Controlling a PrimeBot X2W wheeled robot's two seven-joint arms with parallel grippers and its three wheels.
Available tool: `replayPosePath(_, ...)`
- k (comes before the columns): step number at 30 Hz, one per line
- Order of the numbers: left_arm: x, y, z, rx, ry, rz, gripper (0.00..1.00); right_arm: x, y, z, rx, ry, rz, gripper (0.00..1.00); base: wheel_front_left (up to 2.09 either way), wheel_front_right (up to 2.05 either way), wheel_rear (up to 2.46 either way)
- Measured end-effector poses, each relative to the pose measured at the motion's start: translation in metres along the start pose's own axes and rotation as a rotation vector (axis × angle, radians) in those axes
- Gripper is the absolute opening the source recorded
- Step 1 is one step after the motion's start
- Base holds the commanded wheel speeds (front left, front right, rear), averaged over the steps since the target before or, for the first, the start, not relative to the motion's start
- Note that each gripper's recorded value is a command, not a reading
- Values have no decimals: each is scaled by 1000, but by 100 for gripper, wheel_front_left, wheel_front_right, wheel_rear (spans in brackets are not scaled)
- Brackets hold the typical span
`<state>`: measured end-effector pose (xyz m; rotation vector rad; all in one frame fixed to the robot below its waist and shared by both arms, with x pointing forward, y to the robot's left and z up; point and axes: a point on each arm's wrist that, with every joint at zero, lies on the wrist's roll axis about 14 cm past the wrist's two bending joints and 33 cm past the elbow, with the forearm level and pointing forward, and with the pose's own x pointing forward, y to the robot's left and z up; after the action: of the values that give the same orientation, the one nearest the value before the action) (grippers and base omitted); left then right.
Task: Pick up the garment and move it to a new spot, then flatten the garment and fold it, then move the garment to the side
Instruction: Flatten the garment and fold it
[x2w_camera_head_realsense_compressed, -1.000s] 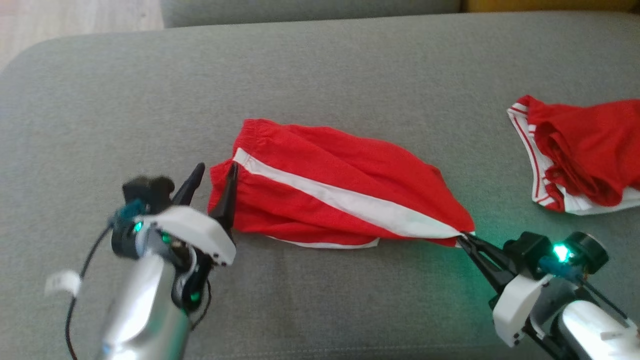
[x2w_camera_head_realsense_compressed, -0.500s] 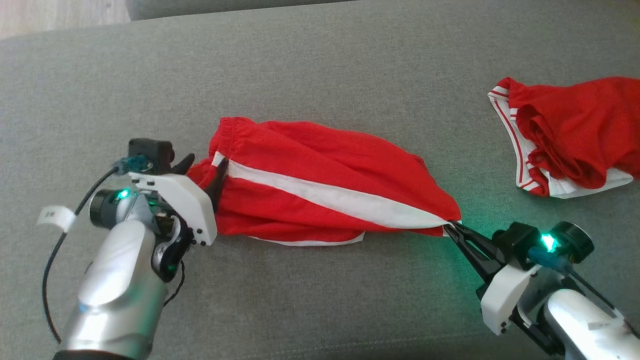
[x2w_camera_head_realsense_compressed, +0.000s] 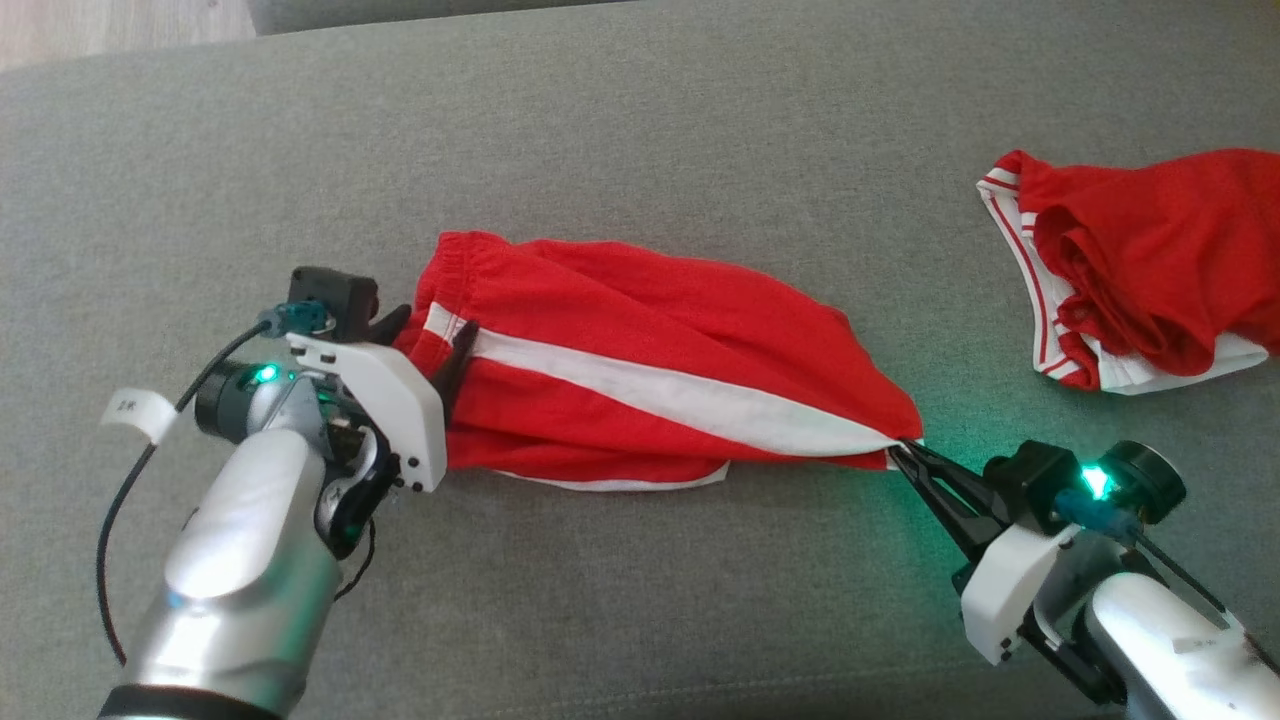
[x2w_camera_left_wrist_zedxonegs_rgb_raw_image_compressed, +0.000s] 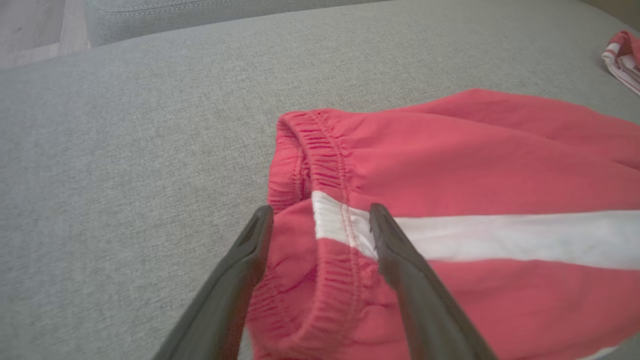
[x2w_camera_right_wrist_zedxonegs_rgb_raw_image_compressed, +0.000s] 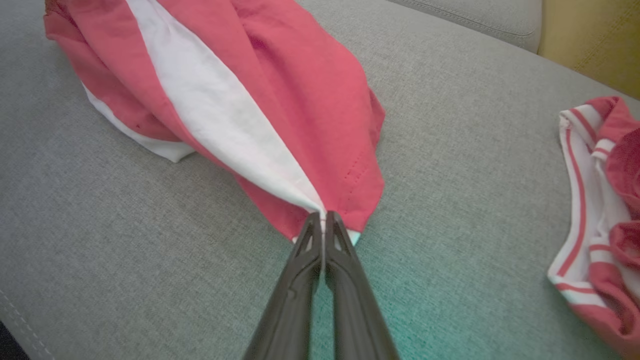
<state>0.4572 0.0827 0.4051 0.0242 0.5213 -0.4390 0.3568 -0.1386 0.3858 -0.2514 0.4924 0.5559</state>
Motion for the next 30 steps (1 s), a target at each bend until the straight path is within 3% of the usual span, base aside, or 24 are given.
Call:
replayPosePath(2,0,-2,0,5,-1,-5,100,0,0,0,0,-3,0,0,0,0,0)
replayPosePath(3,0,-2,0,7,-1,-7,91,0,0,0,0,-2,0,0,0,0,0)
replayPosePath(4,0,-2,0,9,0,-8,78,0,0,0,-1,-1,0,0,0,0,0)
replayPosePath(5,0,-3,0,11,1,-10,47,1,-1,0,-1,0,0,0,0,0,0)
replayPosePath(6,0,-4,-1,9,2,-14,32,1,-1,0,-2,-2,0,0,0,0,0)
replayPosePath(7,0,-5,-1,10,3,-17,32,1,-1,1,-4,-3,0,0,0,0,0)
replayPosePath(8,0,-6,-1,7,3,-20,0,2,-2,2,-6,-6,0,0,0,0,0)
replayPosePath(20,-12,-2,25,7,-96,-20,0,1,-8,23,-24,-83,-19,0,0,0,0)
replayPosePath(30,-64,-8,116,-16,-393,-41,0,-18,-40,147,-184,-393,-81,0,0,0,0)
